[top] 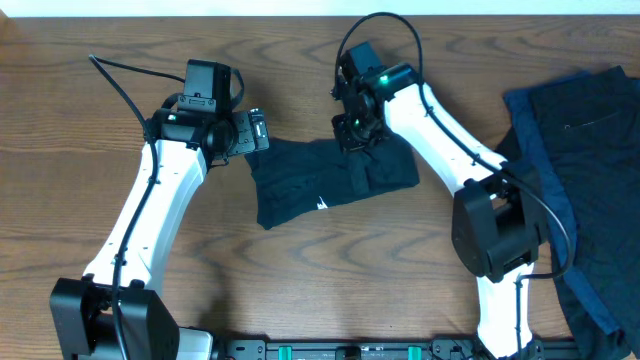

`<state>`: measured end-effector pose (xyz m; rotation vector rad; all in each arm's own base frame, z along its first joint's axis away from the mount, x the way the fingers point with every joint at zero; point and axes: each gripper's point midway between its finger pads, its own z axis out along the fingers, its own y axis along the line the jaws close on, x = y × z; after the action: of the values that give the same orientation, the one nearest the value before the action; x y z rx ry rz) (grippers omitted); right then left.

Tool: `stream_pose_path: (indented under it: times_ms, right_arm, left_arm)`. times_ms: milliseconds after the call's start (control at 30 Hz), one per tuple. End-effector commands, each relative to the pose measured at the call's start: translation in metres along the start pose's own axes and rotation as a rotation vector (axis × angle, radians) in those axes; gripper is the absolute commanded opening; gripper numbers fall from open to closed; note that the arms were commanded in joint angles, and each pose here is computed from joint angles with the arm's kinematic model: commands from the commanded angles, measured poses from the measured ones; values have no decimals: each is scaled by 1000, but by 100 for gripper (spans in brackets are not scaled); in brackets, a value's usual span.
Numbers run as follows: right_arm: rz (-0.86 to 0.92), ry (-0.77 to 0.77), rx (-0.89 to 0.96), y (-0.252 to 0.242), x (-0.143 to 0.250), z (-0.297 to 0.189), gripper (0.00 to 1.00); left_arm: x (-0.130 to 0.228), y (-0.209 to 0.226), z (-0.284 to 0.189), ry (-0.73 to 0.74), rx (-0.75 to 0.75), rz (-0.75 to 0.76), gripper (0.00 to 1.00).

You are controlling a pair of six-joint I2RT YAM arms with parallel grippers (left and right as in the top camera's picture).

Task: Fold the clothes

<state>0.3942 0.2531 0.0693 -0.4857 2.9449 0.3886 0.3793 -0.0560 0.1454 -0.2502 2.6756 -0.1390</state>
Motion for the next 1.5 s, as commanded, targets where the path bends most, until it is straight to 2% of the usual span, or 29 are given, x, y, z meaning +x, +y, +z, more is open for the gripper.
stream_pose_path:
  times_ms: [0, 67, 100, 200, 267, 300, 333, 467, 600, 733, 1000, 1233, 1467]
  right_arm:
    - [-30, 23, -17, 8, 7, 9, 4]
    - [-31, 24, -17, 9, 7, 9, 7]
    - [-33, 25, -18, 9, 7, 9, 13]
    - [-63, 36, -58, 16, 10, 9, 40]
    - [-169, 51, -149, 31, 15, 6, 57]
    - [-219, 60, -177, 35, 17, 3, 64]
    - [-238, 67, -171, 32, 18, 0, 68]
    - [-204, 64, -118, 13, 11, -16, 67]
    - [-166, 55, -113, 1, 6, -23, 57]
    - [-162, 87, -111, -1, 15, -17, 55]
    - [-428, 126, -15, 18, 31, -2, 55]
    - [-532, 141, 140, 21, 36, 2, 55]
    - [-547, 138, 161, 21, 38, 12, 51]
  left_arm:
    - [3, 6, 3, 11, -20, 0, 99]
    - [3, 6, 3, 11, -20, 0, 99]
    - [3, 6, 3, 11, -20, 0, 99]
    - [3, 6, 3, 11, -20, 0, 99]
    - [3, 6, 3, 11, -20, 0, 99]
    - [3, 6, 3, 11, -19, 0, 99]
    - [3, 6, 3, 11, -20, 0, 99]
    - [3, 6, 3, 11, -20, 0, 99]
    - [1, 5, 3, 4, -17, 0, 98]
    - [2, 5, 3, 4, -18, 0, 99]
    - [2, 5, 4, 4, -18, 0, 99]
    - [2, 5, 4, 5, -18, 0, 99]
    - [1, 7, 4, 2, -25, -1, 99]
